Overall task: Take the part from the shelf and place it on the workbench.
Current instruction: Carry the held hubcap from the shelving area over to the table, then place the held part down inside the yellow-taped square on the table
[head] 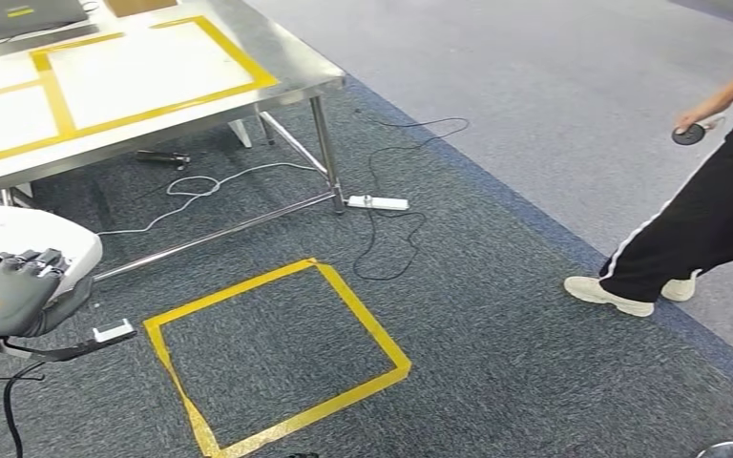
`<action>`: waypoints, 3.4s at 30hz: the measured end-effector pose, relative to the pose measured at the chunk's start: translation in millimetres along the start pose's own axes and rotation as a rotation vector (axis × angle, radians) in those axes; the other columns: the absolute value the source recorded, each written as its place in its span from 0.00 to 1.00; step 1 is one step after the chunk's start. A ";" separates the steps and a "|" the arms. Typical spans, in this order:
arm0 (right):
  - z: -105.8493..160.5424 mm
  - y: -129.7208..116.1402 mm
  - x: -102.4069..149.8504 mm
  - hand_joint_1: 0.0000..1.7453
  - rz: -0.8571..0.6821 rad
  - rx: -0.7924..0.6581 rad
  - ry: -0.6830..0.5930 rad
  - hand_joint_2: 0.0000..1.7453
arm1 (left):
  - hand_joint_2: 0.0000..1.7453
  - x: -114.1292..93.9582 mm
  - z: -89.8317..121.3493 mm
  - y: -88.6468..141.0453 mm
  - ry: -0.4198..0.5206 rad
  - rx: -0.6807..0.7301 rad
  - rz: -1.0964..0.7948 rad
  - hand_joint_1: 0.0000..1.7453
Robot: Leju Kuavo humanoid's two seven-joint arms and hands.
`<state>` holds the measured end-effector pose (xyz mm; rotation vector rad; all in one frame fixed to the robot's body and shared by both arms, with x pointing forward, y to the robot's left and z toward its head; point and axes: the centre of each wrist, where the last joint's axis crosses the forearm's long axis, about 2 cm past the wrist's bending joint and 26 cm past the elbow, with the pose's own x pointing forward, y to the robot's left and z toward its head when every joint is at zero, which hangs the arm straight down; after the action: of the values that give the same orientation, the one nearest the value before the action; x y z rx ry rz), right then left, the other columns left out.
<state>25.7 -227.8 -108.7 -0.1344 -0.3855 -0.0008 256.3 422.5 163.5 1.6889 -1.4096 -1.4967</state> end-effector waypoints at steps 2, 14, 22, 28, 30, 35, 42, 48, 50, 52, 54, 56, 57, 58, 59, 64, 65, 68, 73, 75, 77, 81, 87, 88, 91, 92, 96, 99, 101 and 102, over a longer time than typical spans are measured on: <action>-0.2 0.0 0.5 0.00 -0.001 0.000 0.000 0.00 | 0.00 0.4 -1.3 0.4 -0.002 0.000 0.001 1.00; -0.5 -0.4 1.3 0.00 -0.006 -0.002 0.001 0.00 | 0.00 1.5 -11.2 3.9 0.000 0.021 0.002 1.00; -0.4 -1.3 0.1 0.00 -0.006 -0.002 0.004 0.00 | 0.00 4.3 -13.3 4.4 -0.008 0.025 0.006 1.00; -0.6 -1.4 0.6 0.00 -0.010 -0.001 0.001 0.00 | 0.00 4.2 -15.3 5.2 -0.009 0.031 0.004 1.00; -0.2 -1.8 -1.1 0.00 -0.011 -0.001 0.005 0.00 | 0.00 6.9 -15.1 4.9 -0.013 0.029 0.008 1.00; -0.4 -2.7 -1.1 0.00 -0.012 -0.001 0.005 0.00 | 0.00 8.1 -16.4 5.3 -0.015 0.033 0.009 1.00; -1.4 -5.0 0.2 0.00 -0.021 -0.007 -0.008 0.00 | 0.00 9.2 -16.1 5.2 -0.022 0.034 0.011 1.00; -1.4 -8.1 -2.4 0.00 -0.030 -0.015 -0.009 0.00 | 0.00 10.0 -13.9 5.1 -0.091 0.066 0.026 1.00; -2.2 -9.6 -1.1 0.00 -0.028 -0.016 -0.013 0.00 | 0.00 6.4 -13.0 6.0 -0.136 0.099 0.030 1.00; -2.9 -10.0 0.5 0.00 -0.026 -0.015 -0.016 0.00 | 0.00 1.5 -12.3 6.8 -0.167 0.120 0.027 1.00; -3.1 -10.6 0.8 0.00 -0.026 -0.015 -0.017 0.00 | 0.00 -2.0 -11.6 7.1 -0.183 0.123 0.020 1.00; -3.3 -11.6 0.7 0.00 -0.024 -0.016 -0.017 0.00 | 0.00 -4.3 -11.1 7.4 -0.202 0.129 0.018 1.00; -3.4 -11.9 0.8 0.00 -0.022 -0.015 -0.018 0.00 | 0.00 -5.7 -11.1 7.9 -0.219 0.139 0.020 1.00; -3.6 -12.2 1.2 0.00 -0.018 -0.012 -0.020 0.00 | 0.00 -7.1 -11.0 8.7 -0.247 0.159 0.025 1.00; -3.8 -12.4 1.6 0.00 -0.014 -0.009 -0.022 0.00 | 0.00 -8.8 -10.9 9.9 -0.281 0.184 0.030 1.00; -4.8 -14.2 3.2 0.00 0.007 0.003 -0.029 0.00 | 0.00 -16.1 -15.0 17.9 -0.446 0.302 0.024 1.00; -5.1 -14.9 3.6 0.00 0.011 0.003 -0.030 0.00 | 0.00 -15.8 -17.4 19.5 -0.472 0.321 0.019 1.00; -5.8 -16.2 5.0 0.00 0.019 0.006 -0.033 0.00 | 0.00 -12.5 -27.0 24.2 -0.531 0.369 0.007 1.00; -6.2 -16.4 6.0 0.00 0.029 0.011 -0.033 0.00 | 0.00 -1.6 -46.4 32.6 -0.606 0.423 0.009 1.00; -6.2 -16.3 6.1 0.00 0.032 0.012 -0.034 0.00 | 0.00 5.1 -51.3 34.5 -0.631 0.439 0.022 1.00; -6.2 -16.2 6.1 0.00 0.033 0.012 -0.034 0.00 | 0.00 11.6 -54.3 35.7 -0.647 0.451 0.038 1.00; -6.2 -15.8 6.2 0.00 0.037 0.013 -0.032 0.00 | 0.00 24.0 -57.3 36.8 -0.671 0.476 0.075 1.00; -6.1 -15.7 6.3 0.00 0.044 0.011 -0.031 0.00 | 0.00 42.0 -58.9 38.5 -0.707 0.502 0.114 1.00; -6.1 -15.7 6.3 0.00 0.045 0.011 -0.031 0.00 | 0.00 43.8 -59.2 38.8 -0.711 0.505 0.118 1.00; -6.2 -15.7 6.5 0.00 0.050 0.008 -0.032 0.00 | 0.00 49.4 -60.5 40.1 -0.724 0.516 0.128 1.00; -6.2 -15.7 6.6 0.00 0.052 0.008 -0.033 0.00 | 0.00 51.3 -60.9 40.5 -0.727 0.520 0.131 1.00; -6.0 -15.1 6.6 0.00 0.055 0.008 -0.033 0.00 | 0.00 56.7 -61.9 41.4 -0.734 0.527 0.142 1.00; -5.5 -12.3 6.9 0.00 0.055 0.012 -0.035 0.00 | 0.00 58.5 -62.9 42.2 -0.739 0.532 0.144 1.00; -5.5 -11.9 7.3 0.00 0.056 0.012 -0.038 0.00 | 0.00 59.6 -63.6 42.8 -0.738 0.535 0.141 1.00; -5.6 -11.8 7.8 0.00 0.057 0.012 -0.039 0.00 | 0.00 60.7 -63.4 42.7 -0.736 0.534 0.140 1.00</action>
<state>34.6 -240.1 -109.4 -0.1342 -0.4207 0.0603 290.9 335.9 192.5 1.2852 -2.4311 -1.8691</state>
